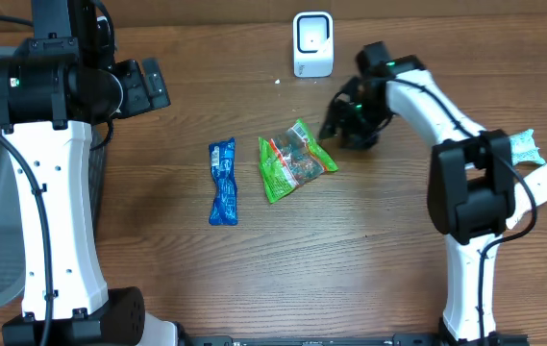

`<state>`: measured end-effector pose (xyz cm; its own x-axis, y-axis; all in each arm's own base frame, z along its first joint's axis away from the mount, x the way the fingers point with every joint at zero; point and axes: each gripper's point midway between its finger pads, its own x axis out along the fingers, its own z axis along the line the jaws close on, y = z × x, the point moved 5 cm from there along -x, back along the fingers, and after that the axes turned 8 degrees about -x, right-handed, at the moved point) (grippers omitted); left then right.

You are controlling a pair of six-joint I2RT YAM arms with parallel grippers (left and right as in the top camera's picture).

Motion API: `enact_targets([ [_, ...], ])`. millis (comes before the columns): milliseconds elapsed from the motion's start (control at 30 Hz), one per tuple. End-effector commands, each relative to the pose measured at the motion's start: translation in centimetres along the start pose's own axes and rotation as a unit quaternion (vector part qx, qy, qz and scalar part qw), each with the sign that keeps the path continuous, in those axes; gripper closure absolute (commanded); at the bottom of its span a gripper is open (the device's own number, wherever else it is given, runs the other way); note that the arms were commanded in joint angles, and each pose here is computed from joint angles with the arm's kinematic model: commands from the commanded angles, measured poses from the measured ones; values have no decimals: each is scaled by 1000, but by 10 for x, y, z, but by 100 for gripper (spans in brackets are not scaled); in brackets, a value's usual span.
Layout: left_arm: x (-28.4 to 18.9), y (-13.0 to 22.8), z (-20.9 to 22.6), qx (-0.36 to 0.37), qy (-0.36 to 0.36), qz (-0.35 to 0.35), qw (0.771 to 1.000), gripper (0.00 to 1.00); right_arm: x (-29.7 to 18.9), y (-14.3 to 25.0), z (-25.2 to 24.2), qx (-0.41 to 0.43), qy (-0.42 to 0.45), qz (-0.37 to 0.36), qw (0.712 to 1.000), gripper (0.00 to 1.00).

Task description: Scan the item barcode

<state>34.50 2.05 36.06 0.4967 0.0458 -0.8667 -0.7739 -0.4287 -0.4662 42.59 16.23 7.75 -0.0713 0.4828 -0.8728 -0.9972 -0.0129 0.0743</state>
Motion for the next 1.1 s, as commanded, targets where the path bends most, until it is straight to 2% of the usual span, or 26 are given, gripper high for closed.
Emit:
enact_targets([
  [0,-6,-2,-3,9,3,-12,1000,0,-47,-13,2,-42,35,-56,997,40],
  [100,-6,-2,-3,9,3,-12,1000,0,-77,-10,23,-80,13,-69,994,41],
  [233,-6,-2,-3,9,3,-11,1000,0,-94,6,61,-130,-19,-67,989,49],
  [467,-6,-2,-3,9,3,-11,1000,0,-60,23,103,-191,14,-57,980,68],
  [533,-6,-2,-3,9,3,-11,1000,0,-43,25,112,-190,40,-66,979,79],
  [600,-6,-2,-3,9,3,-11,1000,0,-32,25,114,-175,66,-78,979,85],
  [733,-6,-2,-3,9,3,-11,1000,0,-10,19,110,-119,114,-123,979,85],
  [933,-6,-2,-3,9,3,-12,1000,0,35,20,107,-109,93,-145,979,86],
  [1067,-6,-2,-3,9,3,-11,1000,0,62,29,96,-70,85,-146,983,87],
])
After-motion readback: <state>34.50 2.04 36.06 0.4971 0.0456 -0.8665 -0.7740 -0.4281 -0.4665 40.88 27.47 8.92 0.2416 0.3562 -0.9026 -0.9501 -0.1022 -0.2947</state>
